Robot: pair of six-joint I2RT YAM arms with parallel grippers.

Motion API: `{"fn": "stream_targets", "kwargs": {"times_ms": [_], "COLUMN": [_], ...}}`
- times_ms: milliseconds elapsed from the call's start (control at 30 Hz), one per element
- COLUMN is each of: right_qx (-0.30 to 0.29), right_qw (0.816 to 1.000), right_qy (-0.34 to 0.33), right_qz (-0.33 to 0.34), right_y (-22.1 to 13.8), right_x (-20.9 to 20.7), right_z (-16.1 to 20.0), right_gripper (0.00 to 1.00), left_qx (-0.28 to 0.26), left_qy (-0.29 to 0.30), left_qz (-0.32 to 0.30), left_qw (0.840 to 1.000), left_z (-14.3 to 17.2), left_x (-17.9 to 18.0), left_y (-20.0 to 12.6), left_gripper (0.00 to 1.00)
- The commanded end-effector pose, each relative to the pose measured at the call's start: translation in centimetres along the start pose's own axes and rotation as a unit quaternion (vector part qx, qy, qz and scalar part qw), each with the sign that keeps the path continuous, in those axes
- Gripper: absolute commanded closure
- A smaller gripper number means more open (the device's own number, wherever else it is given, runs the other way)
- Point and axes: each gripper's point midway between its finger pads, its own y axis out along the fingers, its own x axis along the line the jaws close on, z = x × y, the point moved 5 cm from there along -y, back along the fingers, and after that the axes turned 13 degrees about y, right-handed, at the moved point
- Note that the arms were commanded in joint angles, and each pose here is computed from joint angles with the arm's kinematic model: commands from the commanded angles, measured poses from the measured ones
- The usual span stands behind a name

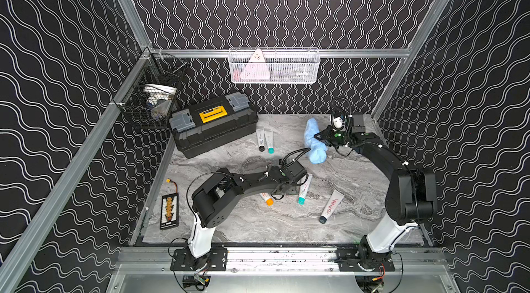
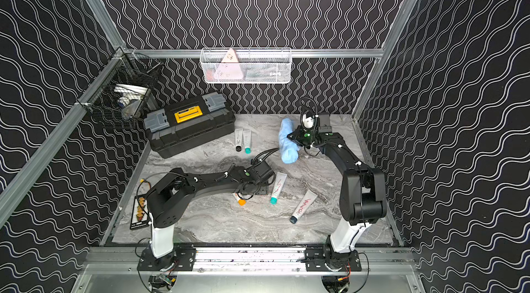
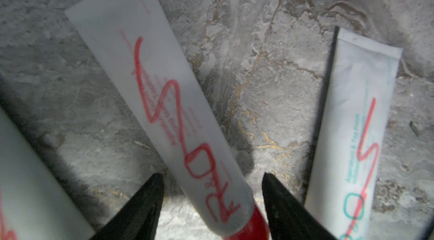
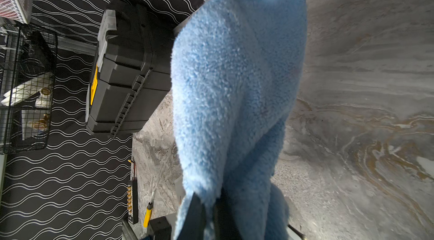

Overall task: Wipe the surface of the toothpaste tube
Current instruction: Adjust the toothpaste at the center of the board.

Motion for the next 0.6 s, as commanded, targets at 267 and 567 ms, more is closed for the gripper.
{"fn": "stream_targets", "kwargs": {"times_ms": [267, 567], "right_qx": [-0.006, -0.006], "right_qw": [1.0, 1.0], "right_qy": [0.0, 0.0], "right_qz": [-0.009, -0.009], "right_y": [0.2, 0.2], "right_x": [0.2, 0.2], "right_z": [-0.3, -0.3], "right_gripper": [1.0, 1.0], "left_qx": [0.004, 0.008], "left_qy": [-0.003, 0.016], "left_qz": [-0.009, -0.014], "left_qw": [1.0, 1.0], "left_z": [1.1, 1.8], "left_x": [1.0, 1.2], "left_y": [-0.6, -1.4], "left_gripper": [0.45, 0.5]}}
